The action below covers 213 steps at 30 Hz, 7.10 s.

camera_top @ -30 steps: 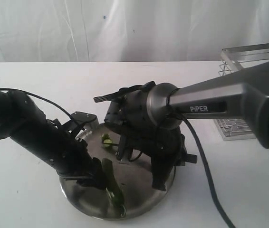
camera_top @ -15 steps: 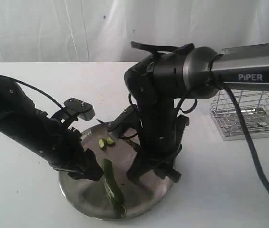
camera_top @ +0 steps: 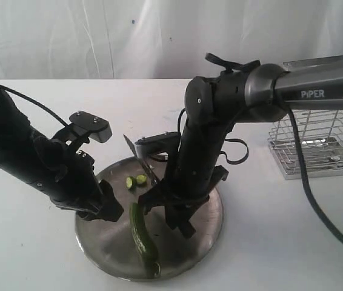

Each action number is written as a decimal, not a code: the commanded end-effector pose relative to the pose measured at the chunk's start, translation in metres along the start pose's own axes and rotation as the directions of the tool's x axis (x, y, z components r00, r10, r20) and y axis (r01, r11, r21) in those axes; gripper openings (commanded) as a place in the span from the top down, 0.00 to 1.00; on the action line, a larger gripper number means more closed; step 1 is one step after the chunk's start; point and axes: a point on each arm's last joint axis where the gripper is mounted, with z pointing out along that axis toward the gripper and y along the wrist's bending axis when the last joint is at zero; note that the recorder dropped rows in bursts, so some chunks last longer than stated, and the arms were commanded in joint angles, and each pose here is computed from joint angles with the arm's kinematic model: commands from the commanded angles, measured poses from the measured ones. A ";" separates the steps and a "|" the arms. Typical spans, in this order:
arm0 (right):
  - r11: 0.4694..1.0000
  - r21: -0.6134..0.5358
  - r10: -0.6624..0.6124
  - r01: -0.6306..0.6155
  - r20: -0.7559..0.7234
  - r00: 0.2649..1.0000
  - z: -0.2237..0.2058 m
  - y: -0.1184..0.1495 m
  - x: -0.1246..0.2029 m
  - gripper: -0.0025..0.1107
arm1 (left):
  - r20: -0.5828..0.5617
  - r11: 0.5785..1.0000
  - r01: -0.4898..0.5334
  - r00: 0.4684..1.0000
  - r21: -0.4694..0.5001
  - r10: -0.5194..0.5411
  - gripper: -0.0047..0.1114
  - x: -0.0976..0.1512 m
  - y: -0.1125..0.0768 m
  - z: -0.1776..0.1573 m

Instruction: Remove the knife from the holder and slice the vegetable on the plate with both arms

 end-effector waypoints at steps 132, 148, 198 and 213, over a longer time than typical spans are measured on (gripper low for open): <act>0.816 0.009 -0.018 -0.578 1.000 -0.010 -0.073 -0.027 0.336 0.98 | 0.096 0.999 -0.037 0.995 -0.016 0.039 0.45 0.011 -0.033 -0.074; 0.795 0.006 -0.021 -0.607 1.000 -0.018 -0.074 -0.028 0.338 0.98 | 0.776 0.955 0.092 0.607 -0.282 0.171 0.45 0.076 -0.056 -0.149; 0.795 0.006 -0.021 -0.607 1.000 -0.018 -0.074 -0.028 0.338 0.98 | 0.794 0.953 0.210 0.606 -0.217 0.047 0.45 0.217 -0.045 -0.086; 0.795 0.006 -0.021 -0.607 1.000 -0.018 -0.074 -0.028 0.338 0.98 | 0.794 0.953 0.210 0.606 -0.217 0.047 0.45 0.217 -0.045 -0.086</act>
